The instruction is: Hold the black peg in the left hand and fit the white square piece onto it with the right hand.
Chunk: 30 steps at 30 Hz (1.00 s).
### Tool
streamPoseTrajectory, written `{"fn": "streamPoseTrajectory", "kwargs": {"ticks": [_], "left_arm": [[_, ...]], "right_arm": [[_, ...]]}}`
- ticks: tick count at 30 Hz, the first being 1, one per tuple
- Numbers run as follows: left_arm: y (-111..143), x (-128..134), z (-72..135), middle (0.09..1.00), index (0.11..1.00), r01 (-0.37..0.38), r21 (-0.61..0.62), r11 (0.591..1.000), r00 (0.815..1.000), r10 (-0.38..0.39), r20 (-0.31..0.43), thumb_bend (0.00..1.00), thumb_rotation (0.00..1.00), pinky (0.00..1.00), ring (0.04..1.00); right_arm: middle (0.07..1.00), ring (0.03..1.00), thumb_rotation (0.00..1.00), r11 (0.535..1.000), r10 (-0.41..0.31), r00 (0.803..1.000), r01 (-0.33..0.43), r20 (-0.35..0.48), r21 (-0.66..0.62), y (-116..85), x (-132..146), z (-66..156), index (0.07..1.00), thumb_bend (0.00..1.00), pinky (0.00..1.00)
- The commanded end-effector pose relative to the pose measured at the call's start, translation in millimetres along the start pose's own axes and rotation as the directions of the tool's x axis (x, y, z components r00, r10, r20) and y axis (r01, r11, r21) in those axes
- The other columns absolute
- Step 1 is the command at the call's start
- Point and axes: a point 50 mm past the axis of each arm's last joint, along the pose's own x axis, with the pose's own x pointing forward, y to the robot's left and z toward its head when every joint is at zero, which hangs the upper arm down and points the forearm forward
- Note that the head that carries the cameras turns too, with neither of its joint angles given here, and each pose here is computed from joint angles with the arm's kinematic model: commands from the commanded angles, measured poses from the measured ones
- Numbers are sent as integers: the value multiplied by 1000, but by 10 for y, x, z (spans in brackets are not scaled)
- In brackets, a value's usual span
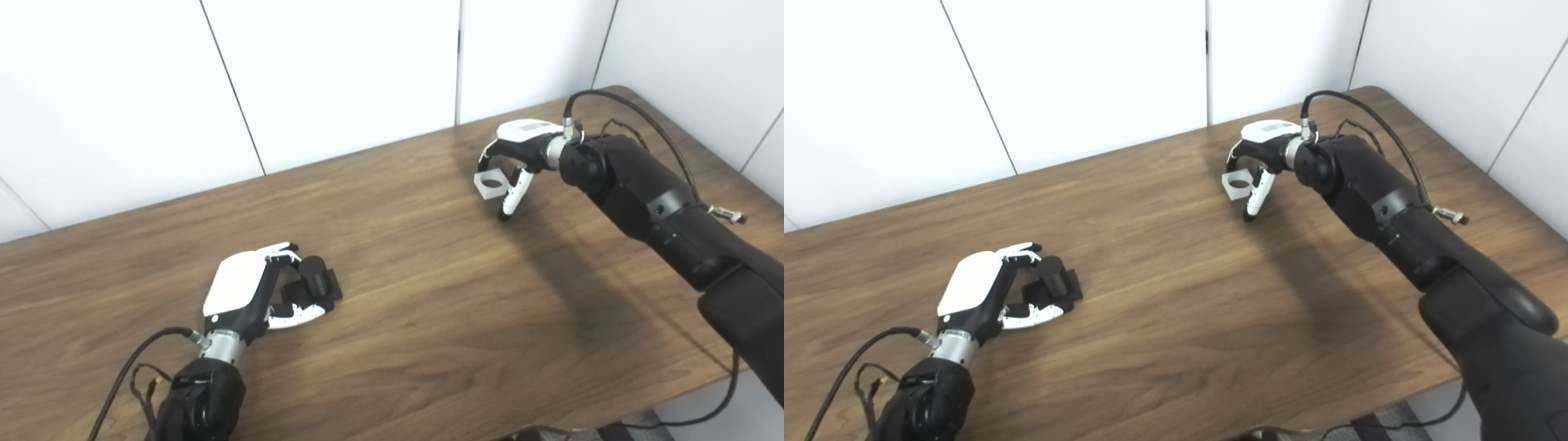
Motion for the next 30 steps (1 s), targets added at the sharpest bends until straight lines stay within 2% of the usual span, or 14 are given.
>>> {"fn": "streamPoseTrajectory", "kwargs": {"ticks": [1, 7, 10, 14, 23, 24, 25, 30], "left_arm": [[-114, -232, -422, 841, 544, 116, 66, 991, 979, -104, -173, 889, 333, 790, 844], [-120, -240, -429, 837, 529, 113, 59, 992, 980, -102, -173, 896, 325, 798, 843], [-121, -240, -420, 839, 536, 117, 64, 991, 980, -104, -172, 896, 327, 800, 842], [-126, -243, -420, 838, 535, 116, 59, 991, 979, -105, -173, 896, 328, 803, 843], [-123, -261, -422, 835, 532, 111, 64, 992, 980, -98, -172, 892, 334, 792, 841], [-125, -261, -424, 834, 532, 110, 65, 992, 980, -98, -171, 890, 327, 793, 840], [-127, -261, -426, 833, 533, 110, 66, 992, 981, -97, -170, 889, 321, 792, 839], [-132, -261, -424, 832, 527, 108, 59, 992, 980, -97, -173, 890, 295, 785, 838]], "right_arm": [[897, 914, 242, 999, -34, 999, 33, -27, -28, -179, -14, -101, 769, 816, 900], [899, 919, 256, 999, -30, 999, 29, -31, -36, -222, -8, -136, 778, 815, 908], [894, 909, 267, 999, -31, 999, 29, -33, -44, -228, 0, -151, 774, 821, 881], [885, 902, 248, 999, -39, 999, 38, -30, -36, -217, 2, -159, 759, 814, 878], [841, 850, 172, 995, -98, 995, 99, 7, -33, -140, 38, -153, 630, 760, 795], [831, 842, 157, 994, -106, 994, 106, 12, -34, -133, 43, -147, 563, 643, 794], [823, 837, 148, 993, -111, 994, 111, 16, -35, -128, 46, -143, 522, 570, 800], [789, 822, 136, 988, -146, 989, 148, 31, -47, -105, 58, -118, 487, 518, 815]]}}
